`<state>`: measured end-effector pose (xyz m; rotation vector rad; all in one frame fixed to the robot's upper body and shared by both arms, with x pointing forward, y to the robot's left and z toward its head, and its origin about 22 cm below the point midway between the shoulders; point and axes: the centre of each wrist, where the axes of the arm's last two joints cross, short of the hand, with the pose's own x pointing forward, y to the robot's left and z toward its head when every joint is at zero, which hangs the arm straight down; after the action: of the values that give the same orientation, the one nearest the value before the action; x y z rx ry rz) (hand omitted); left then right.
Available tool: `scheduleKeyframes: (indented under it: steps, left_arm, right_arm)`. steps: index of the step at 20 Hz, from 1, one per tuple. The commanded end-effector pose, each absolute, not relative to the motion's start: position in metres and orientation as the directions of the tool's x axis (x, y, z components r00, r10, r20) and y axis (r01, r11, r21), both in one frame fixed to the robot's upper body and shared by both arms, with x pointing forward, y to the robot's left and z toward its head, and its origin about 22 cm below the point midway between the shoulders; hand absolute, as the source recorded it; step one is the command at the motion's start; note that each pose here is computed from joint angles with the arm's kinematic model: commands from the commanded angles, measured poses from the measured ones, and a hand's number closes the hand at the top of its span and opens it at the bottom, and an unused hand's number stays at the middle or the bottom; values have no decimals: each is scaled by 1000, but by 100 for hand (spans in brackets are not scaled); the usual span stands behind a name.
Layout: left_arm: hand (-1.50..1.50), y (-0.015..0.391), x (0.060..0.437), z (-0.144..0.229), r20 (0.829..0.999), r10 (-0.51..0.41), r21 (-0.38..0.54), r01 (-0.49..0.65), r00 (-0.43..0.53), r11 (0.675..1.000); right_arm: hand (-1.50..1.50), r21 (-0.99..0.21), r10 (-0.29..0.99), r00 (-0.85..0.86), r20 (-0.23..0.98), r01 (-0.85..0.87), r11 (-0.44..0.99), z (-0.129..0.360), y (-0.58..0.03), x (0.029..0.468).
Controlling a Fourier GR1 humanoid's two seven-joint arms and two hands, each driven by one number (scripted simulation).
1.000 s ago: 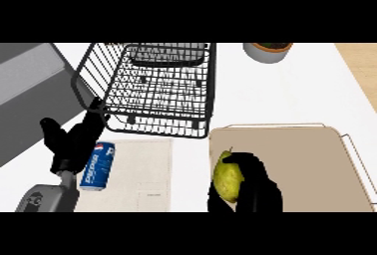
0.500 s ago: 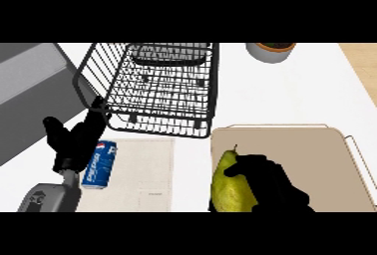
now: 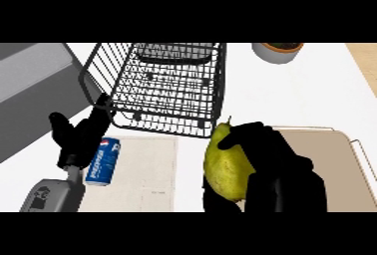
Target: Pick the pear from the tray and place it in the tiered basket
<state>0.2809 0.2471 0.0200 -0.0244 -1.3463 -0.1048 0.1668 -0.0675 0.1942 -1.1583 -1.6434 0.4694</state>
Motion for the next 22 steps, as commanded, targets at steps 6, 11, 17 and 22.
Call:
scheduleKeyframes:
  steps: [6,11,17,22]
  left_arm:
    - [0,211,293,30,983,-46,11,196,175,981]
    - [0,213,295,35,987,-47,14,211,153,977]
    - [0,205,297,34,985,-57,18,234,161,972]
    - [0,212,288,31,985,-64,24,244,158,969]
  right_arm:
    - [150,-755,773,203,602,459,468,243,-54,237]
    - [150,-767,768,225,600,436,472,265,-35,280]
    - [150,-755,754,207,623,413,510,275,-16,331]
    - [150,-731,714,227,663,404,550,256,-21,370]
